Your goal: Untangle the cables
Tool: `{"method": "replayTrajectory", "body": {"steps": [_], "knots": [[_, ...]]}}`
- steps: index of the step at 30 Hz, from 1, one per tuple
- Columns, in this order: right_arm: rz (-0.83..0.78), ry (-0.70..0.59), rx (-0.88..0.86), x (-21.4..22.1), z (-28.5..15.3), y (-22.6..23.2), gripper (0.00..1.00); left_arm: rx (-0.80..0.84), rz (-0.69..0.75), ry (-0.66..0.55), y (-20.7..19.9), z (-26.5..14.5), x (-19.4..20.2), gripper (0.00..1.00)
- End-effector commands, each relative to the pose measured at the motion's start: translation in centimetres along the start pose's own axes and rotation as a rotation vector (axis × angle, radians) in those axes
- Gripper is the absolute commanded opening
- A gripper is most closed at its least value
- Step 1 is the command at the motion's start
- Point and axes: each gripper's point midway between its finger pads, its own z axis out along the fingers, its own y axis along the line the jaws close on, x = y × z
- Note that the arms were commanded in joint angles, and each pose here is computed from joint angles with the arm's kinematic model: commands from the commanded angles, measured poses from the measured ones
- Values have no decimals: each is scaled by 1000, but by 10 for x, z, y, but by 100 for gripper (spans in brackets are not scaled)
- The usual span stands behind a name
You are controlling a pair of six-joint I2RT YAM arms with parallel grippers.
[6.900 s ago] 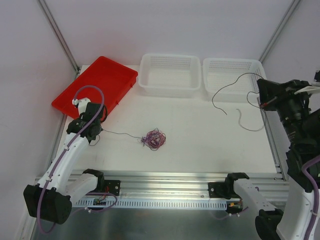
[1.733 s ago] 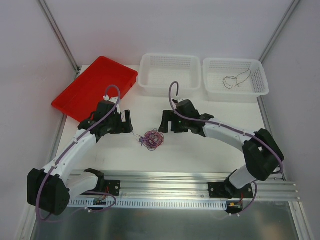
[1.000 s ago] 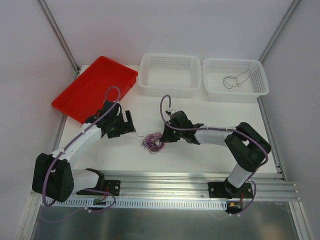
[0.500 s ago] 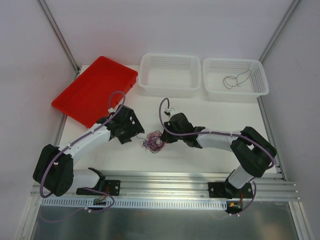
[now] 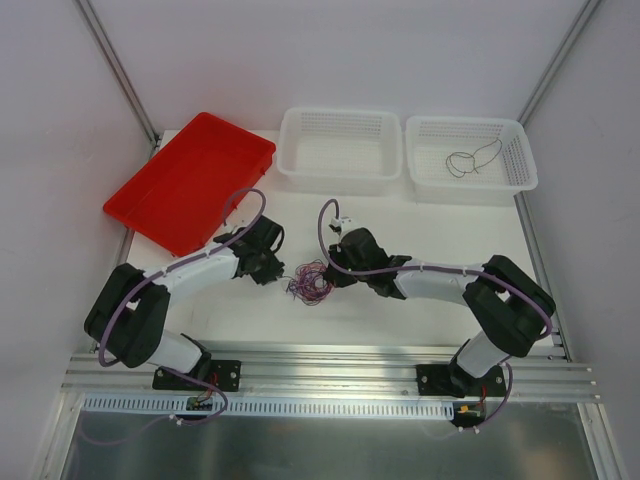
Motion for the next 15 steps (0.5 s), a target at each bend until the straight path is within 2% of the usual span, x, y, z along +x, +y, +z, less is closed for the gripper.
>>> {"method": "replayTrajectory", "body": {"steps": [1, 3, 8, 15], "knots": [[-22, -85, 7, -22, -7, 4, 1, 9, -10, -43, -12, 1, -7, 13], [-20, -86, 41, -21, -8, -2, 1, 8, -2, -52, -10, 0, -8, 0], [-23, -93, 188, -22, -14, -30, 1, 53, 48, -155, -11, -22, -28, 0], [151, -93, 292, -20, -22, -78, 1, 197, 153, -380, -28, -116, -77, 0]]}}
